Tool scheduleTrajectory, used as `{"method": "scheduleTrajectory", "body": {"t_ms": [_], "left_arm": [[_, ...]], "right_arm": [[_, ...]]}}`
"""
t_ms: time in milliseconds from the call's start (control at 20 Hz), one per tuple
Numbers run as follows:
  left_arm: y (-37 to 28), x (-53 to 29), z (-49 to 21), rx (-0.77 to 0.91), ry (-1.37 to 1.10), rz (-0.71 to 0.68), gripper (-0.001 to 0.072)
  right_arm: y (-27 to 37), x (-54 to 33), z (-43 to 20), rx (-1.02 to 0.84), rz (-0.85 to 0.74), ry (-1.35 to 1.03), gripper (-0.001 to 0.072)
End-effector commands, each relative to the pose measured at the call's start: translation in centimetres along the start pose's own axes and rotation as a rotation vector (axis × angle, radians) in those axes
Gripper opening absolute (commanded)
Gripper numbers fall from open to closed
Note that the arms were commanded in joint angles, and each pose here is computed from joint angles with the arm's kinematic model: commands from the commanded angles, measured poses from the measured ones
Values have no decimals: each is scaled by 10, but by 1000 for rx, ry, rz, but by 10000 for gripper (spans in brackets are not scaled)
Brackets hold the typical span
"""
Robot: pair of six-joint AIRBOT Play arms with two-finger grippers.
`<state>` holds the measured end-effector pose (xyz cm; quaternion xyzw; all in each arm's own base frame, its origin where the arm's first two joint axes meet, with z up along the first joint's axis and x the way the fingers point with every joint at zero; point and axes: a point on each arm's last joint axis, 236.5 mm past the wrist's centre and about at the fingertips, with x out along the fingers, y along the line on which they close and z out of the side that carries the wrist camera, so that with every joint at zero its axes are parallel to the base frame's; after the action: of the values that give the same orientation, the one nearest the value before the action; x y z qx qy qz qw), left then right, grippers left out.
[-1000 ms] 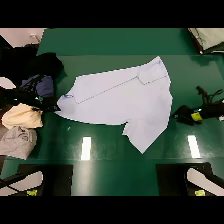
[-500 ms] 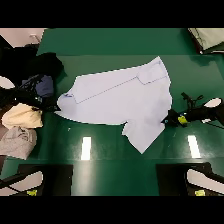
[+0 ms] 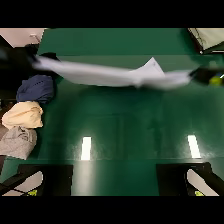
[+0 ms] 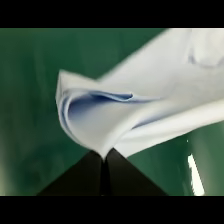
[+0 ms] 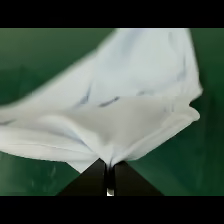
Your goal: Fold the shirts.
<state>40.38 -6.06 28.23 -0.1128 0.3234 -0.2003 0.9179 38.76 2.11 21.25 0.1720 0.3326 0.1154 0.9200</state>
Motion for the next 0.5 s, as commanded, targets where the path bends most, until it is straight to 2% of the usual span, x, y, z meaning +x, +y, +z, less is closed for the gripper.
{"method": "scheduleTrajectory", "body": {"t_ms": [0,250,450], "left_arm": [[-77,-114,88,185,-337,-8,20],[-166,-254,109,337,-707,-10,20],[-212,-324,84,414,-860,-16,19]], "right_arm": [[78,-124,106,-200,18,-386,14],[160,-266,135,-379,23,-689,14],[149,-319,117,-394,-161,-708,13]]}}
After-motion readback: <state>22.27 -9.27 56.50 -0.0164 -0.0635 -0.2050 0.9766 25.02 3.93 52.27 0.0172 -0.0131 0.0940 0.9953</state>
